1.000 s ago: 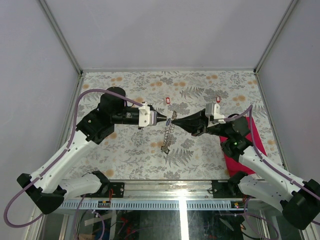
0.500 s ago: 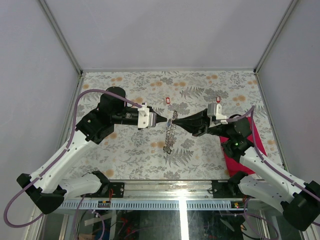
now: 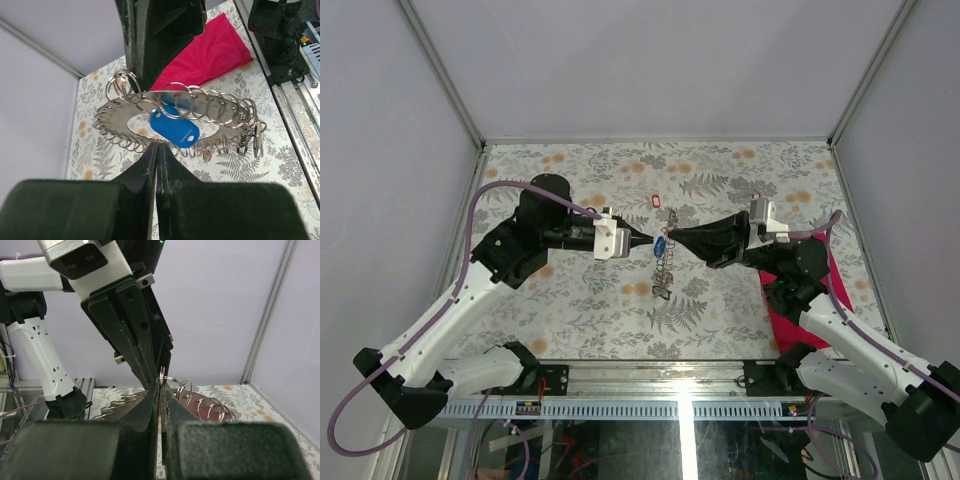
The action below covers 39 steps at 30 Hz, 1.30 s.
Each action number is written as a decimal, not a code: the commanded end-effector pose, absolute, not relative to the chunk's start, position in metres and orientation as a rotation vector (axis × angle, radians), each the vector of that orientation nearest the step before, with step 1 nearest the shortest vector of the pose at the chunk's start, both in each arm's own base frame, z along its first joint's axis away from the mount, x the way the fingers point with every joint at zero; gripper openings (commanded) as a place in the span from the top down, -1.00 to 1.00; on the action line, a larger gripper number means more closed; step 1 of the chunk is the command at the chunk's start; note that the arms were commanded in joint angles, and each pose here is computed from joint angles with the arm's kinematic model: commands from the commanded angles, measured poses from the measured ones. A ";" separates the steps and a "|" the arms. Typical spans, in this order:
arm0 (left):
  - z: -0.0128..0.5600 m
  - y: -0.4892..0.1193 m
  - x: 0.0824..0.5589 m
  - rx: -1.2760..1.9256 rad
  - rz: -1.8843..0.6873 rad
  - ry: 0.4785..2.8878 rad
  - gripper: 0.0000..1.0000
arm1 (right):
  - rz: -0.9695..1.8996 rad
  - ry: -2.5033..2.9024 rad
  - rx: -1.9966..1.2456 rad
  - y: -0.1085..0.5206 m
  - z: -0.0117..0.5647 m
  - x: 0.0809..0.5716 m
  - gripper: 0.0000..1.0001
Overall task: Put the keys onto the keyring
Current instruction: Place the keyring at the center of the board.
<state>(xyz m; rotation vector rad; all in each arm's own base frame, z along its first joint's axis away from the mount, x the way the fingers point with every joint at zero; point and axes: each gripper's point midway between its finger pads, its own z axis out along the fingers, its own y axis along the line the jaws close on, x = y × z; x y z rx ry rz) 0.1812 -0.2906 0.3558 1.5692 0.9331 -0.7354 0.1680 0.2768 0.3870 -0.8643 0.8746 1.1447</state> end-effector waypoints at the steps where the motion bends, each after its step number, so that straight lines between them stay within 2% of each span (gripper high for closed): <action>1: 0.360 -0.288 0.185 1.552 -0.691 0.896 1.00 | 1.100 0.774 -0.787 0.267 0.426 0.169 1.00; 9: 0.372 -0.285 0.194 1.478 -0.618 0.882 0.97 | 1.043 0.849 -0.813 0.269 0.411 0.180 1.00; 15: 0.378 -0.285 0.216 1.298 -0.630 1.017 0.43 | 0.889 0.988 -0.837 0.264 0.391 0.203 1.00; 21: 0.371 -0.281 0.245 1.105 -0.618 1.161 0.22 | 0.756 1.212 -0.852 0.252 0.358 0.222 1.00; 27: 0.362 -0.262 0.291 0.777 -0.584 1.324 -0.16 | 0.680 1.387 -0.855 0.238 0.331 0.227 0.98; 29: 0.355 -0.256 0.304 0.693 -0.602 1.387 -0.35 | 0.665 1.459 -0.857 0.234 0.323 0.229 0.98; 39: 0.329 -0.224 0.349 0.372 -0.684 1.662 -0.68 | 0.687 1.953 -0.903 0.233 0.262 0.225 0.95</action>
